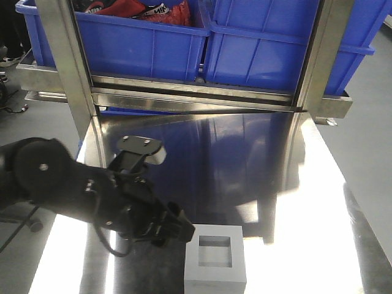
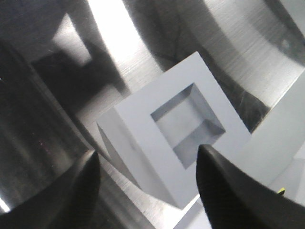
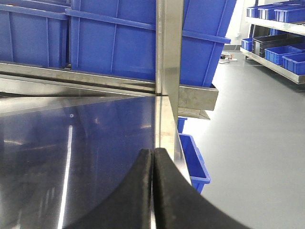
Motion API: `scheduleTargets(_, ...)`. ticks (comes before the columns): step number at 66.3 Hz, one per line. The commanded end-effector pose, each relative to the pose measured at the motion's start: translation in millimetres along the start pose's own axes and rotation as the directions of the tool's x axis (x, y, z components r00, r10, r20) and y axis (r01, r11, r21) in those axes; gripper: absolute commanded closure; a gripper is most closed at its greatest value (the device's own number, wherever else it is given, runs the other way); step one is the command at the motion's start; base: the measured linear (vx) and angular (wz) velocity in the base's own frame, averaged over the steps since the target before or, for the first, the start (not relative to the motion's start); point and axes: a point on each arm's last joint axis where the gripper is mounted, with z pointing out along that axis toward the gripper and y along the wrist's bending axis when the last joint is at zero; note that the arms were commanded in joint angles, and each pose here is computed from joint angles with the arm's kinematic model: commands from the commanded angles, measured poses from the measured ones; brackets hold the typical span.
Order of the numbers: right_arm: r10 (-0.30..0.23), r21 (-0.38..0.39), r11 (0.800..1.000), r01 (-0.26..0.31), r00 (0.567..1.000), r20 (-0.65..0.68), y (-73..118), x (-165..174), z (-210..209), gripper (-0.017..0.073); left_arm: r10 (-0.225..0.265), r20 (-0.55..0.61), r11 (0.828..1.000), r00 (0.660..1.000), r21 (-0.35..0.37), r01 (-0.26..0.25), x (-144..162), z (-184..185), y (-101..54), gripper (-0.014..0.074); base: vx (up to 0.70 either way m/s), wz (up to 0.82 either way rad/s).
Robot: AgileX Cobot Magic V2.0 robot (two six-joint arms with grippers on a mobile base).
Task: Sort gray base to blue bin
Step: 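Lower the left gripper onto the gray hollow block's side wall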
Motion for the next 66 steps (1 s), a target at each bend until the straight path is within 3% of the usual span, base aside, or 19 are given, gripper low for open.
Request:
scheduleTargets(1, -0.012, 0.002, 1.000, 0.012, 0.997, 0.076, 0.1, -2.6, -0.3, 0.0568, -0.033, 0.054, 0.999, 0.998, 0.003, 0.033, -14.6, -8.2, -16.9, 0.0171, 0.00, 0.00)
scheduleTargets(15, -0.012, 0.002, 1.000, 0.012, 0.997, 0.076, 0.1, -2.6, -0.3, 0.0568, -0.108, -0.020, 0.993, 0.994, -0.038, 0.107, -18.8, 5.6, -19.3, 0.0171, 0.00, 0.00)
scheduleTargets(24, -0.012, 0.002, 1.000, 0.012, 0.997, 0.076, 0.1, -2.6, -0.3, 0.0568, -0.116, -0.061, 0.993, 0.991, -0.041, 0.113, -20.6, 7.9, -20.4, 0.0171, 0.00, 0.00)
scheduleTargets(38, -0.012, 0.002, 1.000, 0.012, 0.997, 0.076, 0.1, -2.6, -0.3, 0.0568, -0.166, -0.083, 0.985, 0.983, -0.054, 0.161, -19.5, 13.9, -18.2, 0.0171, 0.00, 0.00)
scheduleTargets(66, -0.012, 0.002, 1.000, 0.012, 0.997, 0.076, 0.1, -2.6, -0.3, 0.0568, -0.195, -0.093, 0.980, 0.976, -0.059, 0.190, -20.2, 28.9, -13.9, 0.0171, 0.00, 0.00)
